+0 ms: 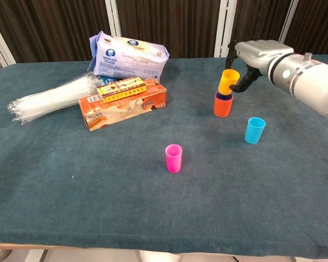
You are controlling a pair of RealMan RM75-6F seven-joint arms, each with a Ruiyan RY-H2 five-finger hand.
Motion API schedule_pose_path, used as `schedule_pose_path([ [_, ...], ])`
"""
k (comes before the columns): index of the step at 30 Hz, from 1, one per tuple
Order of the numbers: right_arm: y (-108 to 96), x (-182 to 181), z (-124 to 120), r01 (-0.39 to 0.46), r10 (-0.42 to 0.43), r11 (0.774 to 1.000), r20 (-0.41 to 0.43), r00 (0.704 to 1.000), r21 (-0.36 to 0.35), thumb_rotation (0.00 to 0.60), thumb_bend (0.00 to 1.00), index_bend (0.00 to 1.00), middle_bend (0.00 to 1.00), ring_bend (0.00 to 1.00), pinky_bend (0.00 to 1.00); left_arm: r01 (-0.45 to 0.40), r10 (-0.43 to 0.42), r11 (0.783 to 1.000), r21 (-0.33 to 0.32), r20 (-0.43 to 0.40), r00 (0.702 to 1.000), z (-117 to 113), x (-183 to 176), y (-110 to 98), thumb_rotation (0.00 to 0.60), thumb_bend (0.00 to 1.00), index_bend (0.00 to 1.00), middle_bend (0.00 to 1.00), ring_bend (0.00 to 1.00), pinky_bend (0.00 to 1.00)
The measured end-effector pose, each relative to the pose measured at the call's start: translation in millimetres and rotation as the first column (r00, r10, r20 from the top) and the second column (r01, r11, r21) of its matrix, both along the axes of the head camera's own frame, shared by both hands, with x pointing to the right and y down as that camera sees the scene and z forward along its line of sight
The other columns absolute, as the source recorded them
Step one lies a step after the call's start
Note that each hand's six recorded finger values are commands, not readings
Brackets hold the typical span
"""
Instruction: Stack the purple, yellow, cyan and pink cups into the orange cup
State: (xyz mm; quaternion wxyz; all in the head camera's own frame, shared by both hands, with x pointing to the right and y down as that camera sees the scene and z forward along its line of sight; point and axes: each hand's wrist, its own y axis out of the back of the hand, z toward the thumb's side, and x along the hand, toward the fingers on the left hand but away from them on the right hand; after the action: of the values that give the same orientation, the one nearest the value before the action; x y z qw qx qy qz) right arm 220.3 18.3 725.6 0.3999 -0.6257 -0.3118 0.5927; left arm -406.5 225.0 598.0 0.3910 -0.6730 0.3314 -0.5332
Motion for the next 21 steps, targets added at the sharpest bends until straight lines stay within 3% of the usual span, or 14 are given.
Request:
schedule_pose_path([
  [7, 4.9, -6.3, 8.0, 0.017, -0.017, 1.000, -0.012, 1.000, -0.011, 0.600, 0.48, 0.56, 0.05, 0.00, 0.00, 0.001, -0.001, 1.000, 0.004, -0.003, 1.000, -2.1, -0.8, 0.6, 0.600, 0.46, 0.00, 0.00, 0.00, 0.05],
  [10, 6.8, -5.5, 11.0, 0.019, -0.020, 1.000, -0.030, 0.999, -0.023, 0.600, 0.48, 0.44, 0.05, 0.00, 0.00, 0.002, -0.002, 1.000, 0.005, -0.003, 1.000, -2.5, -1.4, 0.5, 0.600, 0.46, 0.00, 0.00, 0.00, 0.05],
  [12, 8.7, -3.6, 13.5, 0.017, -0.019, 0.999, -0.046, 0.999, -0.038, 0.600, 0.48, 0.26, 0.02, 0.00, 0.00, 0.003, -0.003, 1.000, 0.004, -0.003, 1.000, -2.5, -1.6, 0.5, 0.600, 0.46, 0.00, 0.00, 0.00, 0.05],
  [14, 10.1, -1.8, 14.4, 0.016, -0.019, 0.999, -0.057, 0.998, -0.051, 0.600, 0.48, 0.15, 0.00, 0.00, 0.00, 0.003, -0.003, 1.000, 0.003, -0.004, 1.000, -2.3, -1.7, 0.4, 0.600, 0.46, 0.00, 0.00, 0.00, 0.05],
  [21, 20.9, -3.8, -5.7, 0.058, -0.057, 0.997, 0.015, 0.998, -0.048, 0.600, 0.48, 0.12, 0.00, 0.00, 0.00, 0.000, 0.000, 1.000, -0.001, -0.003, 1.000, -1.3, -1.2, 0.6, 0.600, 0.46, 0.00, 0.00, 0.00, 0.05],
])
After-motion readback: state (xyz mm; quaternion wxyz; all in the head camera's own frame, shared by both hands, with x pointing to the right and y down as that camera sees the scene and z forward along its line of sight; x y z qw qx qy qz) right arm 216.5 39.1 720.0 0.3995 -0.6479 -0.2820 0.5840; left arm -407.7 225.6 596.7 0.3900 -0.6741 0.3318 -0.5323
